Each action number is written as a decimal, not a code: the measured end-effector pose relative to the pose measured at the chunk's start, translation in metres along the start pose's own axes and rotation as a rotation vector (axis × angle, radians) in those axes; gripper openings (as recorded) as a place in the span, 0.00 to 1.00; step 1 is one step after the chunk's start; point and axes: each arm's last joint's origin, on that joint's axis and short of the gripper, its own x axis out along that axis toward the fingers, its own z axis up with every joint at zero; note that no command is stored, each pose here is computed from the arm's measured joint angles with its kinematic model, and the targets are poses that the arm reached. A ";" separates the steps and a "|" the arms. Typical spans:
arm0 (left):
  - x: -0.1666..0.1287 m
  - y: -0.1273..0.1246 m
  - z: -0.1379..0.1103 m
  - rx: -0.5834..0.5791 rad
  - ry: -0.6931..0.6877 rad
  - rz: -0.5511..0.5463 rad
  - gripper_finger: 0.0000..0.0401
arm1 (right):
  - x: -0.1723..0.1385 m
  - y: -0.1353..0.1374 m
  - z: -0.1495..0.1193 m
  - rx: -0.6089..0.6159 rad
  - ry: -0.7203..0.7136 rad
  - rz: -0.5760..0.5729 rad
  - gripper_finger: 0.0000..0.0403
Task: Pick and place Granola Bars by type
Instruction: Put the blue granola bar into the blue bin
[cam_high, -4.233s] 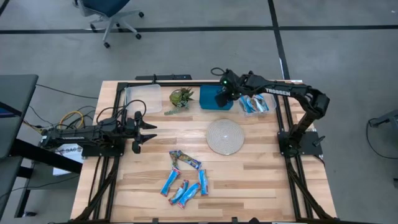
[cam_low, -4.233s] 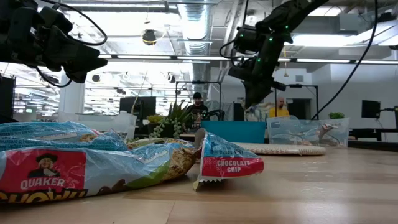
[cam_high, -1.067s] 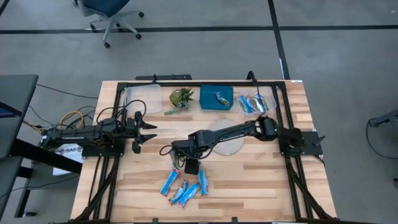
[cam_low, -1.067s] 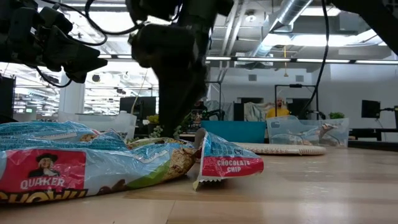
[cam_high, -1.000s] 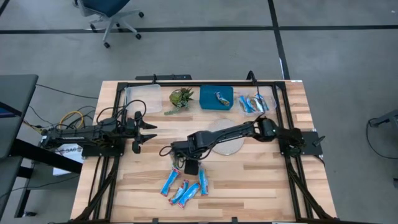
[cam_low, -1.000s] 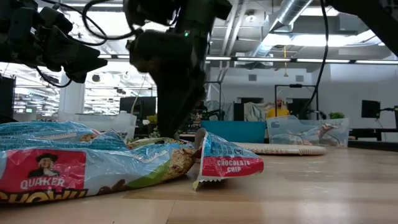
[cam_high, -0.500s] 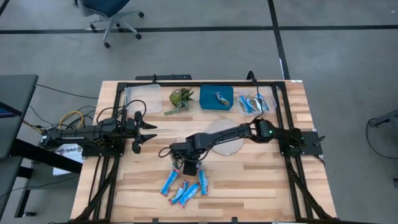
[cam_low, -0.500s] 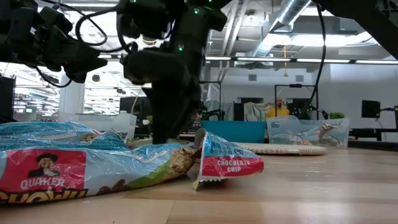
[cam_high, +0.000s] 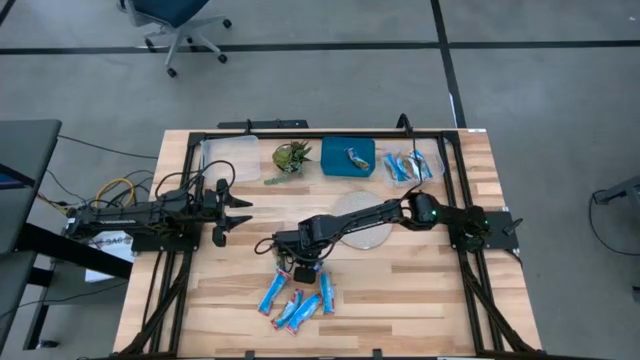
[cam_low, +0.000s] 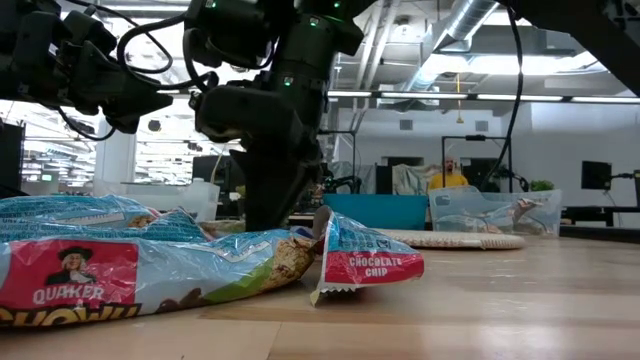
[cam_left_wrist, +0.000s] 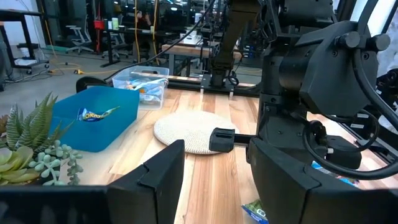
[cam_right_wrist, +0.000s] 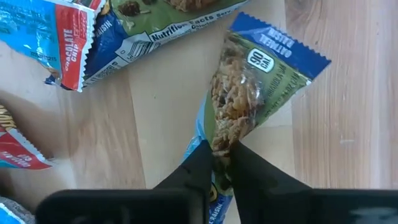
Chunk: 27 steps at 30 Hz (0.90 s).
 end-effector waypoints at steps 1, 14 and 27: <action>0.000 0.000 0.000 0.000 0.000 0.000 0.43 | 0.000 0.000 0.000 0.000 0.001 0.006 0.06; 0.000 0.000 0.000 0.000 0.000 0.000 0.43 | -0.018 0.003 0.006 0.027 0.017 0.040 0.01; 0.000 0.000 0.000 0.000 0.000 0.000 0.43 | -0.087 -0.012 0.017 0.059 -0.021 0.036 0.01</action>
